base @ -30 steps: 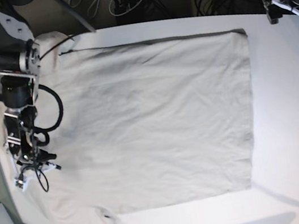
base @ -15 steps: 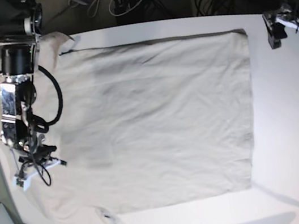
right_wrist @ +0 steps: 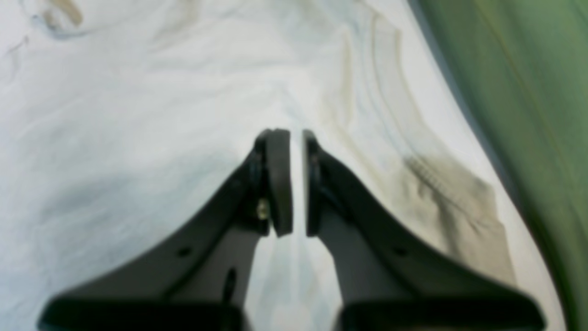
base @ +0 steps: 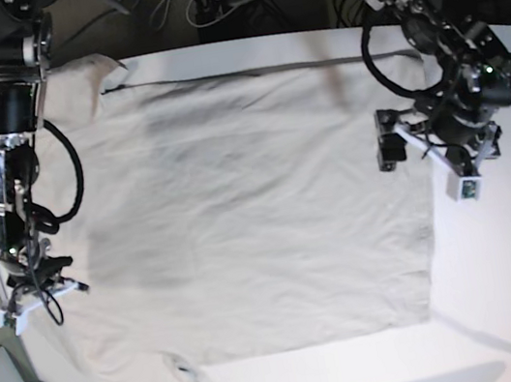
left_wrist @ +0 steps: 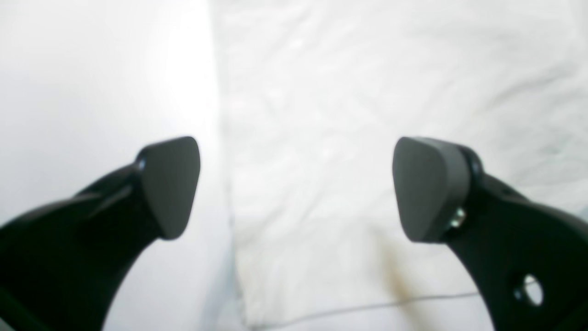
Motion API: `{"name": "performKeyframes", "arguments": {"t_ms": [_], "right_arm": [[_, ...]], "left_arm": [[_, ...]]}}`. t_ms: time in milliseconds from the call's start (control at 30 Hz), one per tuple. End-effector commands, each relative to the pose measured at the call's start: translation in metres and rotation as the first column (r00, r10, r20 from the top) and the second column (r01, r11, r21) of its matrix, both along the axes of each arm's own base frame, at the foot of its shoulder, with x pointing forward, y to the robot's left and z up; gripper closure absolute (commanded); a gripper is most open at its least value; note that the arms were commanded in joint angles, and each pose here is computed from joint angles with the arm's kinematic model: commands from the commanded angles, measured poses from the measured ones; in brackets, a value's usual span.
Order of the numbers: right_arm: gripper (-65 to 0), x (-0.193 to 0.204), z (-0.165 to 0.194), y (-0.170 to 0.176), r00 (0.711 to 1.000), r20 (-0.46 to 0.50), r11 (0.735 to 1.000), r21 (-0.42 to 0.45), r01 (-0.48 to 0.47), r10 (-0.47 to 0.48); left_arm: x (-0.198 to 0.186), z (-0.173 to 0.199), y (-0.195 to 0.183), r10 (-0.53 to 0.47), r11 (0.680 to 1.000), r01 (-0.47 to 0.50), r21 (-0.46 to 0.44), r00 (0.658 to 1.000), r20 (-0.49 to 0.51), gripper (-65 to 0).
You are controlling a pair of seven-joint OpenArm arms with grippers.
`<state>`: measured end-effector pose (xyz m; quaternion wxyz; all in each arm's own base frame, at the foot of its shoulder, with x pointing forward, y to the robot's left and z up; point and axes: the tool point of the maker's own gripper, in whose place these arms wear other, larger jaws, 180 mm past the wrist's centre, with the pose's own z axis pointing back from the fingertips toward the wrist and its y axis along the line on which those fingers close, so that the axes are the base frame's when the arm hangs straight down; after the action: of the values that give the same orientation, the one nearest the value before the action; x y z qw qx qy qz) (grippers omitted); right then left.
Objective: Layout the t-shirt on the table in an organized manner, then fold the t-shirt properly
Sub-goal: 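Move the left gripper onto the shirt body and grasp the fabric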
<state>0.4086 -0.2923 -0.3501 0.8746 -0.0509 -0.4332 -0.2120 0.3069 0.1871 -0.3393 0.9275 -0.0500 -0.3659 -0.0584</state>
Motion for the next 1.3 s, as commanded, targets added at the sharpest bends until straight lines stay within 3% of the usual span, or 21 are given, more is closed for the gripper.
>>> {"name": "performKeyframes", "arguments": {"t_ms": [0,133,200,333,533,800,1067,1267], "right_arm": [[-4.0,0.012,0.022,-0.005,0.998,0.063,1.0,-0.023,-0.004,0.005],[-4.0,0.005,0.018,-0.012,0.999,0.047,0.999,-0.039,0.0,0.002],[-4.0,0.004,0.017,-0.012,0.999,0.044,0.999,-0.039,0.0,0.002],[-4.0,0.003,0.015,-0.012,0.999,0.04,0.999,-0.039,0.0,0.002],[-4.0,-0.002,0.01,-0.013,1.0,0.022,0.999,-0.039,-0.002,0.003],[-4.0,-0.006,0.009,-0.02,1.0,0.014,0.999,-0.054,0.003,-0.002],[-4.0,-0.006,0.009,-0.02,1.0,0.014,0.999,-0.054,0.003,-0.002],[-4.0,-0.006,0.009,-0.02,1.0,0.014,0.999,-0.054,0.003,-0.002]], "left_arm": [[0.015,0.011,-0.008,-0.015,1.0,0.016,-0.012,0.999,0.051,-65.0],[0.031,-0.005,-0.026,-0.065,0.997,0.066,-0.04,0.998,0.023,-65.0],[0.035,-0.016,-0.033,-0.078,0.994,0.079,-0.072,0.997,0.006,-54.1],[0.043,-0.036,-0.045,-0.094,0.986,0.089,-0.142,0.995,-0.024,-25.4],[0.05,-0.062,-0.05,-0.1,0.974,0.086,-0.21,0.993,-0.055,-1.2],[0.04,-0.097,-0.026,-0.079,0.976,0.051,-0.21,0.989,-0.123,-0.2],[0.028,-0.102,0.014,0.053,0.972,-0.083,-0.222,0.989,-0.141,-0.2],[0.021,-0.105,0.024,0.064,0.974,-0.096,-0.207,0.986,-0.153,-0.2]]}}
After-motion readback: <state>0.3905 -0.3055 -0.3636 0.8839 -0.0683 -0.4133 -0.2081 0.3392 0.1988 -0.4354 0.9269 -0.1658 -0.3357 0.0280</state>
